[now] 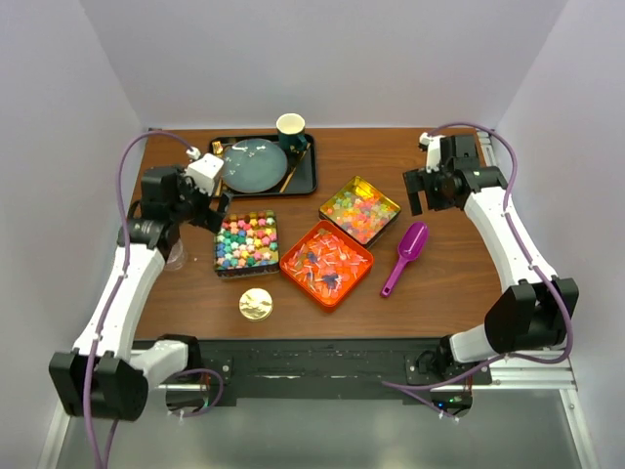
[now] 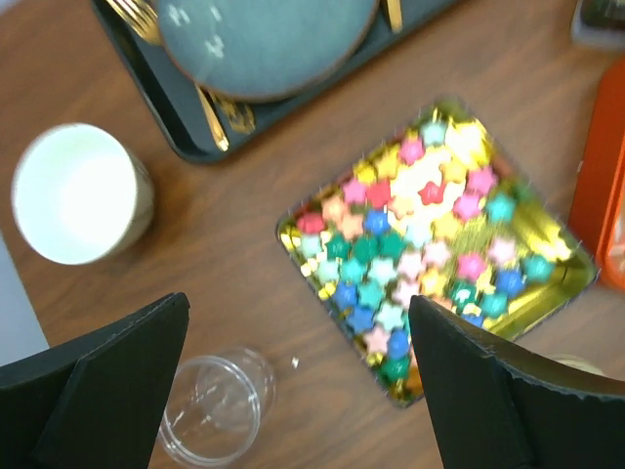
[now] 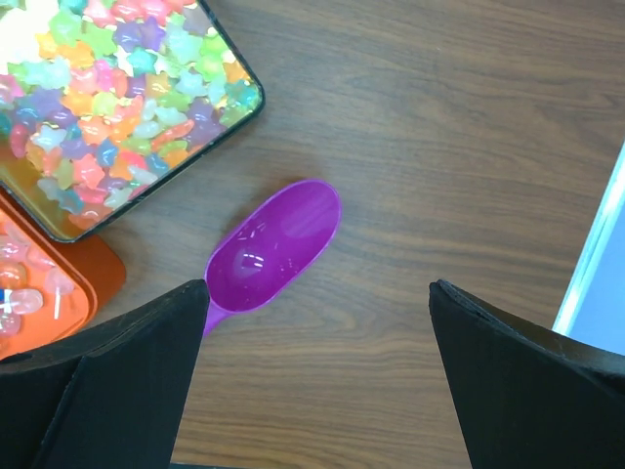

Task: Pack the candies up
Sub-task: Pick up the packing bottle from the center of the board.

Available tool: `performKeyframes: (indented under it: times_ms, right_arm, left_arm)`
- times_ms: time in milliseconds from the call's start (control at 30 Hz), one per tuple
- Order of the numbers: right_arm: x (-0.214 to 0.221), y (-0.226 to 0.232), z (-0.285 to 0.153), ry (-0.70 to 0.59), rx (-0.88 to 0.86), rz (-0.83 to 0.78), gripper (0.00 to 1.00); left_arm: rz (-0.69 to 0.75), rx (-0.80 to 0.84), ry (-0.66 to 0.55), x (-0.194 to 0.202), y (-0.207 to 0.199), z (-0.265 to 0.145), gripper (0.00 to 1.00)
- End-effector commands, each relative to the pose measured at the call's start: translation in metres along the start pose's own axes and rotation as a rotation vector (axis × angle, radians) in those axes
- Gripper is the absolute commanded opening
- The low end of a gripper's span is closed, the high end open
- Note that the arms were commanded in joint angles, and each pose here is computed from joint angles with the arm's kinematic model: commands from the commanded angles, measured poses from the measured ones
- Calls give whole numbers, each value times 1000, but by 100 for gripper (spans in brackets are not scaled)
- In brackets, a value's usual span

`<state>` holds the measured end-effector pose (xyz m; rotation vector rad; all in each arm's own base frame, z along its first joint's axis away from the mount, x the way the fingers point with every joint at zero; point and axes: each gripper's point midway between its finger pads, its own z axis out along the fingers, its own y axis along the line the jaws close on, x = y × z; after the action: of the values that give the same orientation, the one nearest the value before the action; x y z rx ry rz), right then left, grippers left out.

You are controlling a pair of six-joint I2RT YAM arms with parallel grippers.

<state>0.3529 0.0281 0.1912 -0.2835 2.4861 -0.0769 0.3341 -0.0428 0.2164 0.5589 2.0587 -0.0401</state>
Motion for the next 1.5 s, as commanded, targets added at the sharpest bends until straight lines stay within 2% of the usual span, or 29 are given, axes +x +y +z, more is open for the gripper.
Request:
performKeyframes:
  times_ms: [0,33,67,133,200,333,500,700,800,900,1000,1033,1100,1167,1267,1333,1367,1433,1467]
  right_arm:
    - [-21,17,-5,-71,-105,-50,99]
    - [-15,23,-9,-45,-153,-96,99]
    - [-19,35,-15,-80,-239,-178,98]
    - [-16,43,-16,-73,-284,-198,98]
    - [-16,50,-19,-70,-322,-209,97]
    - [-10,62,-18,-55,-369,-213,96]
    - [-6,76,-18,-43,-386,-284,95]
    - [-4,82,-15,-31,-403,-271,95]
    - [-4,83,-14,-34,-404,-264,95]
    - [-6,82,-15,-39,-400,-263,95]
    - [-6,84,-17,-45,-402,-294,94]
    - [-6,86,-17,-48,-404,-327,94]
    - [-2,102,-18,-42,-439,-386,92]
    - [8,126,-21,-27,-528,-459,87]
    - [28,166,-27,1,-677,-579,74]
    - [40,185,-18,15,-713,-650,60]
    - [46,200,-17,20,-737,-693,46]
    - [49,217,-11,29,-761,-723,28]
    - [57,230,-7,62,-786,-750,14]
  left_arm:
    - [33,180,275,54,-1,-4,100]
    - [54,174,278,58,5,-6,100]
    - [69,130,296,69,14,-6,100]
    - [115,69,322,84,34,-11,98]
    - [101,58,381,108,46,-16,94]
    - [61,107,452,136,51,-9,84]
    - [19,65,475,147,62,8,78]
    - [3,11,533,165,72,19,66]
    - [-16,18,588,179,72,22,58]
    - [-18,45,594,185,66,24,49]
    - [-15,60,595,189,63,26,37]
    - [-16,65,598,191,62,27,28]
    - [-24,77,606,196,58,27,19]
    - [-28,79,610,200,55,27,10]
    - [-37,88,609,200,50,23,0]
    - [-4,77,580,194,51,17,0]
    - [12,66,562,189,52,15,0]
    - [53,38,521,175,58,7,0]
    - [59,39,510,170,57,3,0]
